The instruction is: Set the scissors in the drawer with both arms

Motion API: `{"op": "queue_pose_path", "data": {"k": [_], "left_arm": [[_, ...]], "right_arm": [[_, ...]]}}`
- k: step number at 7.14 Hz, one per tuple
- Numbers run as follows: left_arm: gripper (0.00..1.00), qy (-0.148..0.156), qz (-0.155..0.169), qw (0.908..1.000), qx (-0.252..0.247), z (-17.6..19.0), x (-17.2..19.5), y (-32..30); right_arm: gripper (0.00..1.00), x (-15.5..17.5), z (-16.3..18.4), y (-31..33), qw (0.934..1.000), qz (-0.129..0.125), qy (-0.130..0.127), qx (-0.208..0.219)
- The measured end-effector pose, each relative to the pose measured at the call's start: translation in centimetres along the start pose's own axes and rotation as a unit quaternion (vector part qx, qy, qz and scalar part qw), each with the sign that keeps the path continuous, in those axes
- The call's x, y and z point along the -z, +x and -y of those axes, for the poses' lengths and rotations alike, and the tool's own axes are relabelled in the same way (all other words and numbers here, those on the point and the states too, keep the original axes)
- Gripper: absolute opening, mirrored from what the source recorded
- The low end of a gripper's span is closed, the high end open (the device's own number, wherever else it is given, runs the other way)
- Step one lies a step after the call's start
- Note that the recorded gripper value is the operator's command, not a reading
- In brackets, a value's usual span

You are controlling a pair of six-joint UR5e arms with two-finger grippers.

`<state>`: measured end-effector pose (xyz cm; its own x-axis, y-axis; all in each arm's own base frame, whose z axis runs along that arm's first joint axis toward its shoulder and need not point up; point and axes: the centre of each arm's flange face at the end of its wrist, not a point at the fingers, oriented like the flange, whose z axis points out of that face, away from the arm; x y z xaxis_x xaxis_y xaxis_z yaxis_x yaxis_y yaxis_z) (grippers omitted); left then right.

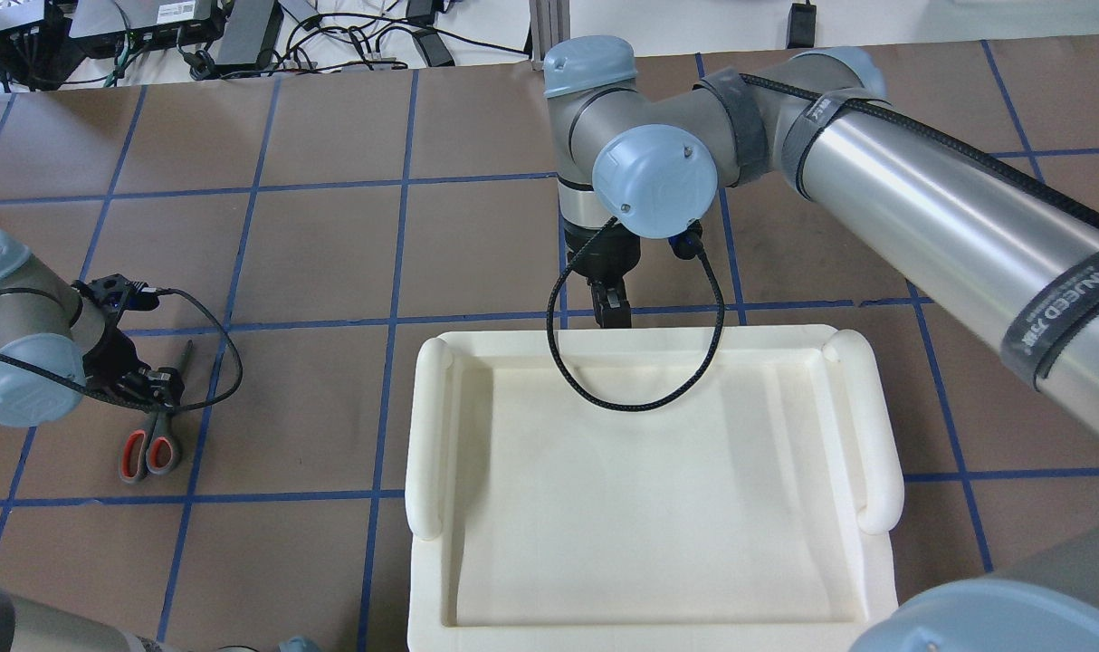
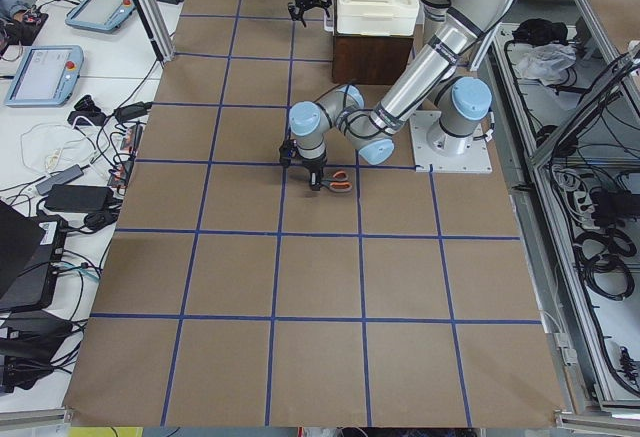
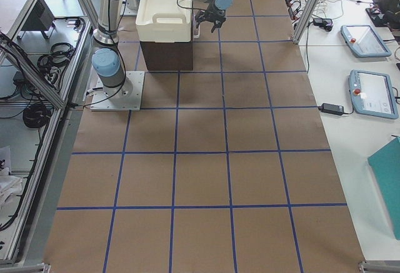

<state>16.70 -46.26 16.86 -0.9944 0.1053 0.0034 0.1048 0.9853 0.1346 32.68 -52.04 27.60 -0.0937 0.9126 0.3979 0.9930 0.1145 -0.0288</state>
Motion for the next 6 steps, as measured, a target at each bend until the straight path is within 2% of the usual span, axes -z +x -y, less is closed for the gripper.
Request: {"op": "queue_pose_path", "data": {"k": [4,6], "left_arm": [[0.00,0.007,0.005,1.0000,-0.004,0.1,1.0,-0.1],[0.00,0.025,0.019,0.9994,-0.010,0.7,3.8,-0.2]], "right_arm": [[1.00,-0.8,-0.7,0.0,1.0000,-0.006,0.003,0.005],[1.00,-1.1,-1.0,-0.1,0.9999,-0.006,0.005,0.007]]}}
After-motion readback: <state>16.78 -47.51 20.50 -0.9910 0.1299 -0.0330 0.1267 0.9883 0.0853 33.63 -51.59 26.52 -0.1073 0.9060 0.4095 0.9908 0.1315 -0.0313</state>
